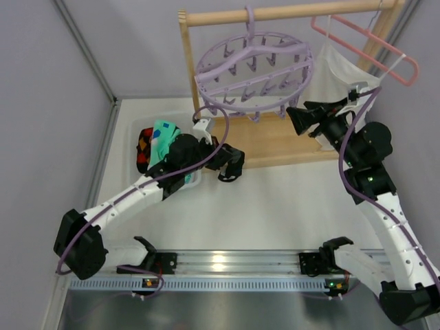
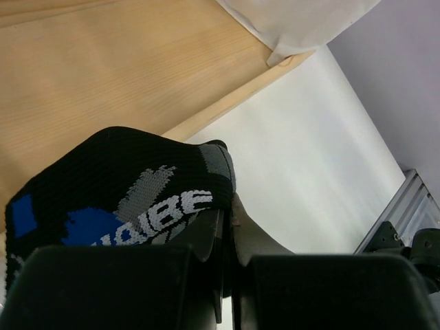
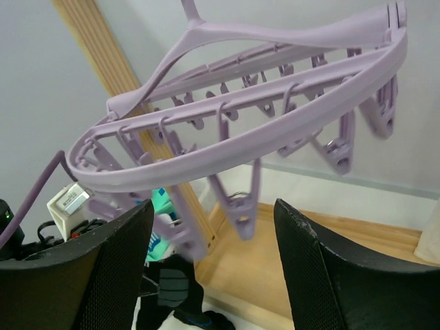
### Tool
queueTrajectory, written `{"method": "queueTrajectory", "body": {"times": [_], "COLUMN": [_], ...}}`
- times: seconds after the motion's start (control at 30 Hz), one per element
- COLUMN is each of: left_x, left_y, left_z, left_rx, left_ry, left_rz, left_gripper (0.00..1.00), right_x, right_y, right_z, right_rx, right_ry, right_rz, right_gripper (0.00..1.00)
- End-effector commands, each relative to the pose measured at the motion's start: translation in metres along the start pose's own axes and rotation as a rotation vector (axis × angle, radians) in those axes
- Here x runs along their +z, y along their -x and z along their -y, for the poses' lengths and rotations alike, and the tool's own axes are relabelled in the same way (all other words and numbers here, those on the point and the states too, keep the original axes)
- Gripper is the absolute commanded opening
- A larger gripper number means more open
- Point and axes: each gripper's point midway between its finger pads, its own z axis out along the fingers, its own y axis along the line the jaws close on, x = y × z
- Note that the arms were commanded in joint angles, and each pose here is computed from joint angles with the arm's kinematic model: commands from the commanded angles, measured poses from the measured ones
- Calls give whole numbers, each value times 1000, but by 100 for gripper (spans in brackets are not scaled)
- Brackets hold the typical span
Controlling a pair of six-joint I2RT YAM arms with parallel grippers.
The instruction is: Remove the socks clipped to the hanger
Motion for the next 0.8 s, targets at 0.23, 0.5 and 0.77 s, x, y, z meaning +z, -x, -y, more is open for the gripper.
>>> {"method": "queueTrajectory", "body": {"times": [0.23,0.5,0.77], "left_x": [0,-50,-118], "left_y": [30,38,67], "left_z": [17,11,-2], "left_rx": [23,-1,9], "left_ry": [3,56,241], "left_rz": [108,204,257], "left_gripper": [0,0,0], "right_x": [-6,-14,-41], "right_y": [-3,-16,-41], "right_z": [3,7,17], "right_rx": [5,9,16], "right_ry": [-3,-17,-74], "right_rz": [17,-4,-19], "right_gripper": [68,90,99]}}
